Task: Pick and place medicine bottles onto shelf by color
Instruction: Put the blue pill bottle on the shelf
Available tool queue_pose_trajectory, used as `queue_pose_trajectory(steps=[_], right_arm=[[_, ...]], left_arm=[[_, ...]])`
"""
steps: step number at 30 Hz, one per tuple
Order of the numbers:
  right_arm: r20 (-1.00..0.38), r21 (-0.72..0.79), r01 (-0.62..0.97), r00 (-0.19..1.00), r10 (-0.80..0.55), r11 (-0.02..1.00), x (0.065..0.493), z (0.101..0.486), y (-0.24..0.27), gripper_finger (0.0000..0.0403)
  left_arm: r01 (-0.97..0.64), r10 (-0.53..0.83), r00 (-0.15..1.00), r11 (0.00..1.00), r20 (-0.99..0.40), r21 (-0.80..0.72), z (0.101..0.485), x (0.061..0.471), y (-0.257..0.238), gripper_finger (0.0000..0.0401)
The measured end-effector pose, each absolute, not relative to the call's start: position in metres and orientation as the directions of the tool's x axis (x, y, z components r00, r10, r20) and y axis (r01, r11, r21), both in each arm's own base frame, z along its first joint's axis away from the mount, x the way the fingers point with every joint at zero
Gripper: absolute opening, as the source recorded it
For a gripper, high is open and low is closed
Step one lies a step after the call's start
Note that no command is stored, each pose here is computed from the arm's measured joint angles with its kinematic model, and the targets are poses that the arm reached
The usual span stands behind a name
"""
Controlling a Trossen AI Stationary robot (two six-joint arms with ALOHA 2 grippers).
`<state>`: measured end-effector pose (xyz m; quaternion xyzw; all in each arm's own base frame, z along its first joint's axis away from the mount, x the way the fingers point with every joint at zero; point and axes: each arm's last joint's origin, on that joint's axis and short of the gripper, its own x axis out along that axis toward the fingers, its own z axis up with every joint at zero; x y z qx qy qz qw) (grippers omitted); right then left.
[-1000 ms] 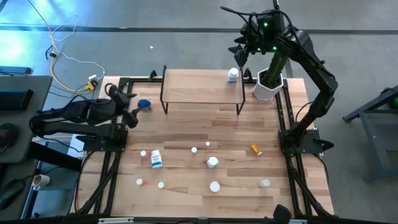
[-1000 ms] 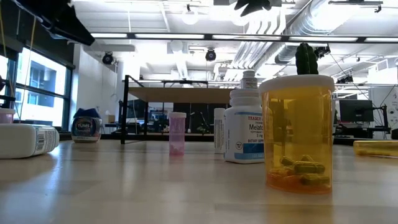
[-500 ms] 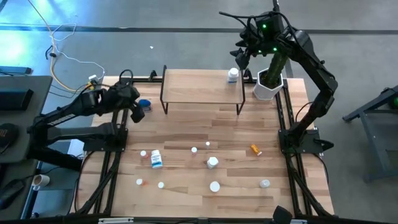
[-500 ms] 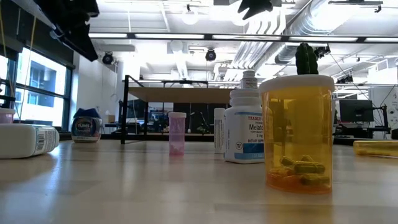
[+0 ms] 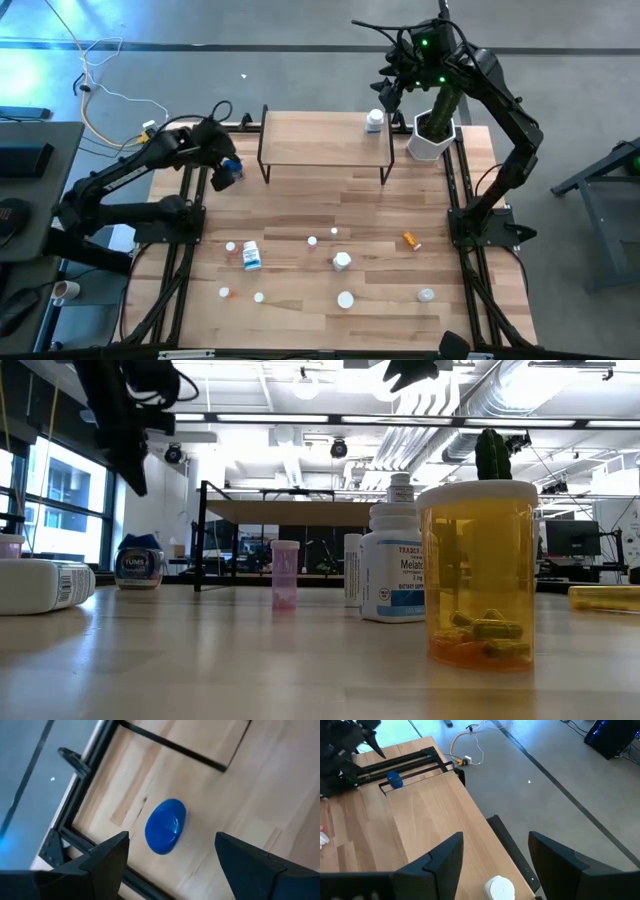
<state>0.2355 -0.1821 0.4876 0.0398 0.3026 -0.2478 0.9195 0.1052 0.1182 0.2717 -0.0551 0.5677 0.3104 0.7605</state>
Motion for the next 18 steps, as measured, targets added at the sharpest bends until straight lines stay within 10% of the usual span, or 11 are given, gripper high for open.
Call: queue_pose_trajectory(steps=[18], right_arm=[[-0.598,-0.071,0.479,0.682,-0.422,0.875,0.235,0.485,-0.181,0.0216]], left_arm=[[-0.365,0.286,0.03,0.895,-0.958,0.255,0.239,0.129,0.144,0.0282]])
